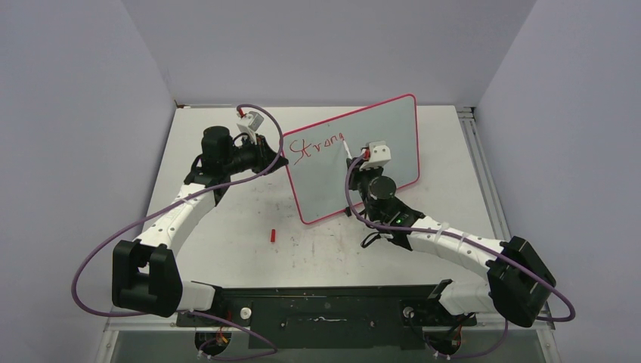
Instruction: Write a sentence on the whiteboard
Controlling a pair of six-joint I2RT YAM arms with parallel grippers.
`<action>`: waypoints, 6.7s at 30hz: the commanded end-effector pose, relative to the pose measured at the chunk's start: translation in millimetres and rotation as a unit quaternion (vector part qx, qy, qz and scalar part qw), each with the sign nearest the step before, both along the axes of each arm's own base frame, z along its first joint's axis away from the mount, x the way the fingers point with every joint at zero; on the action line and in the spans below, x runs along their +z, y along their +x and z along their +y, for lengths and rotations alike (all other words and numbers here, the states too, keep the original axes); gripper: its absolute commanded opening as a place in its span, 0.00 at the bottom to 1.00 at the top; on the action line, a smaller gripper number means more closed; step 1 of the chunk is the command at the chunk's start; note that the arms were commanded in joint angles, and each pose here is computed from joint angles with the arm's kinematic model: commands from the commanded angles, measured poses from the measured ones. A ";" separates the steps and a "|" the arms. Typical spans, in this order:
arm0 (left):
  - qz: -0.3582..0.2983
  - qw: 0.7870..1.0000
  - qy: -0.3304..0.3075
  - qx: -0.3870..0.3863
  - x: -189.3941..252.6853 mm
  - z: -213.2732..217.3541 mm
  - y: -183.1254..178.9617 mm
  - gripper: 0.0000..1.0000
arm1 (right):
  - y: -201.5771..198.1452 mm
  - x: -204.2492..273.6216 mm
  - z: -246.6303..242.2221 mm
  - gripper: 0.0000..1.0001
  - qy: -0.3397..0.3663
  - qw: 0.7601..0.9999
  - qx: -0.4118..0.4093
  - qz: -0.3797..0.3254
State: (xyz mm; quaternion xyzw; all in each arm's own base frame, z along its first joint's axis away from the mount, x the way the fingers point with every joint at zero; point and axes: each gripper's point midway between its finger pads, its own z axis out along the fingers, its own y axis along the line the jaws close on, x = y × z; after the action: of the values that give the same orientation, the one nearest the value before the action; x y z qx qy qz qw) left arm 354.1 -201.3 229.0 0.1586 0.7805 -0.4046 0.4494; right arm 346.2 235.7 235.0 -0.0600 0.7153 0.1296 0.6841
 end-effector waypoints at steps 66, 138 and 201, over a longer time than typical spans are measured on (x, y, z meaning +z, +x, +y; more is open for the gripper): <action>-0.023 1.000 0.013 -0.015 12.2 2.0 -10.3 0.00 | -12.1 71.1 -58.7 0.05 0.041 0.996 0.068 -0.034; -0.025 0.999 0.011 -0.020 14.7 0.5 -10.4 0.00 | 18.5 28.7 -30.7 0.05 -0.006 0.996 0.087 -0.013; -0.025 0.999 0.008 -0.024 15.5 -0.5 -11.4 0.00 | 22.7 13.4 -43.9 0.05 -0.002 0.999 0.041 -0.001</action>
State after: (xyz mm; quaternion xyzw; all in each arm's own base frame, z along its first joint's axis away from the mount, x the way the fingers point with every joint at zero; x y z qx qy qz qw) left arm 348.2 -198.3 224.0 0.1722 0.7861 -0.3946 0.4434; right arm 374.0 192.5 242.3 -0.0991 0.7206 0.1488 0.6699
